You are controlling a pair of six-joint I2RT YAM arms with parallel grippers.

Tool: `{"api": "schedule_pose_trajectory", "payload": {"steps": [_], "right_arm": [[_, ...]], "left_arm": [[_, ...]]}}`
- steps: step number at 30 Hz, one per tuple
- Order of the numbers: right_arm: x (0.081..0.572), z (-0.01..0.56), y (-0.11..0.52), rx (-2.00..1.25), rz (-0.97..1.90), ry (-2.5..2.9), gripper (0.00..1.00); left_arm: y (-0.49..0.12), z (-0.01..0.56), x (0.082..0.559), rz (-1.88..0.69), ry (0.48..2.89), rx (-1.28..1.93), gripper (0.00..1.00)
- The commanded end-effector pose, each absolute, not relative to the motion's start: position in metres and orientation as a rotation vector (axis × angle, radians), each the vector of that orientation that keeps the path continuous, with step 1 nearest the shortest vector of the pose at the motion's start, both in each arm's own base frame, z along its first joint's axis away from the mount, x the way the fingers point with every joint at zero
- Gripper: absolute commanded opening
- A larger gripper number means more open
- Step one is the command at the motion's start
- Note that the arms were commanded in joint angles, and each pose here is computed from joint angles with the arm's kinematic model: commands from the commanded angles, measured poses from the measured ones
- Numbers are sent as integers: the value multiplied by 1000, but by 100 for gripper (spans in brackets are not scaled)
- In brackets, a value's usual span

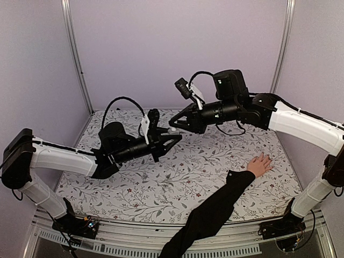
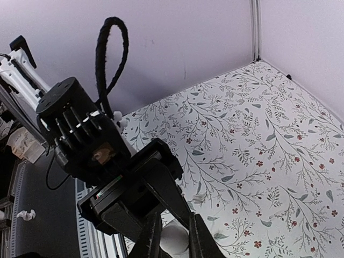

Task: Paint the nails
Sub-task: Unscrew the nail polish bottle.

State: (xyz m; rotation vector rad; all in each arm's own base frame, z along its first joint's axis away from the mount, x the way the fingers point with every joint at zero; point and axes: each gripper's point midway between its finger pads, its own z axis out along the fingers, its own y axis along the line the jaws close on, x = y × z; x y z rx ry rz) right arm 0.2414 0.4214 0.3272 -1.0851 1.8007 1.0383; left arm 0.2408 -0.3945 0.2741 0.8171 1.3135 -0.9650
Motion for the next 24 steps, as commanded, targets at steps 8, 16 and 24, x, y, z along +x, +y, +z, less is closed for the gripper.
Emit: {"api": "schedule_pose_trajectory", "payload": {"steps": [8, 16, 24], "right_arm": [[182, 348, 421, -1439, 1157, 1519, 0], [152, 358, 416, -1568, 1234, 1355, 0], [155, 361, 414, -1570, 1204, 1343, 11]], "left_arm": [[-413, 305, 144, -1325, 921, 1280, 0], [-407, 320, 122, -1436, 793, 1327, 0], [-410, 322, 130, -1380, 829, 1311, 0]]}}
